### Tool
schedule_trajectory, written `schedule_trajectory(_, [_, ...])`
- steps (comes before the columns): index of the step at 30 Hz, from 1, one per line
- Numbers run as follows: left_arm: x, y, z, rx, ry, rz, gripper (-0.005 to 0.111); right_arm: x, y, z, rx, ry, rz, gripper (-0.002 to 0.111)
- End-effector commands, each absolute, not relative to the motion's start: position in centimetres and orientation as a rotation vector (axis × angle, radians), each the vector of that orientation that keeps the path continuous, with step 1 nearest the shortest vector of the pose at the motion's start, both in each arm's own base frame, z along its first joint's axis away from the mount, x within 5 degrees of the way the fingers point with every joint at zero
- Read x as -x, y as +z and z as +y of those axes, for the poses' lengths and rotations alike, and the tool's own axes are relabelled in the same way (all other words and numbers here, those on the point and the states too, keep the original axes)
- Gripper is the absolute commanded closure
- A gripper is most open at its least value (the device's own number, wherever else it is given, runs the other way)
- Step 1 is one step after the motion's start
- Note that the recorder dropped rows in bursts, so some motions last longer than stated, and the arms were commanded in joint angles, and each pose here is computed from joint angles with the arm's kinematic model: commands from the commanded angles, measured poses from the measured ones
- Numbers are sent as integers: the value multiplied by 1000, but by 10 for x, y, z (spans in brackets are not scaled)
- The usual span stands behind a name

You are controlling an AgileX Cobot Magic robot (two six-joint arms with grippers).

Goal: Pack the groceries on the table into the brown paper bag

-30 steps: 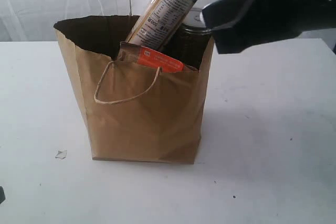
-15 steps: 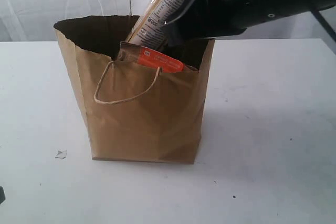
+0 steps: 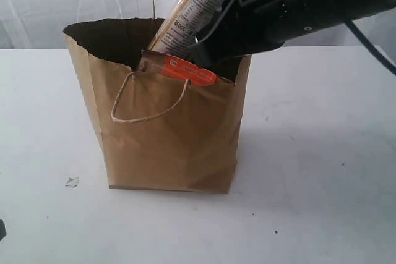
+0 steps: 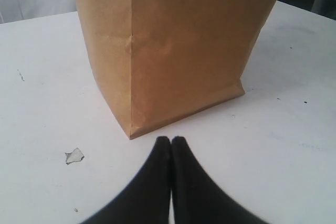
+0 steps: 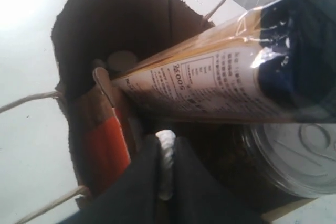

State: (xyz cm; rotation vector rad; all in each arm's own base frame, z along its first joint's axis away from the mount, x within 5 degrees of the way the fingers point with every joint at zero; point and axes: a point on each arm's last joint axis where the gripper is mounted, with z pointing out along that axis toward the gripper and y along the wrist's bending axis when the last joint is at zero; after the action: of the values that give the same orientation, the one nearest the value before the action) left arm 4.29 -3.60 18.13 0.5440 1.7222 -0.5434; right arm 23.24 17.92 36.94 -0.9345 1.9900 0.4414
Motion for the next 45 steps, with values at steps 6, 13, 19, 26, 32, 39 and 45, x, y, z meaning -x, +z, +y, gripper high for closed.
schedule_trajectory(6, [-43,180,-36,-541,-550,1725,107,-231,374,188,948,445,1936,108])
schedule_trajectory(13, [-43,180,-36,-541,-550,1725,107,-215,393,210,1056,477,1804,108])
schedule_trajectory(19, [-43,180,-36,-541,-550,1725,107,-220,398,231,1106,486,1760,108])
schedule_trajectory(26, [-43,180,-36,-541,-550,1725,107,-245,395,253,1128,454,1755,108])
schedule_trajectory(32, [-43,180,-36,-541,-550,1725,107,-260,389,268,1139,454,1768,108])
schedule_trajectory(39, [-43,180,-36,-541,-550,1725,107,-271,383,280,1154,468,1793,108])
schedule_trajectory(45, [-43,180,-36,-541,-550,1725,107,-267,382,286,1183,496,1810,108])
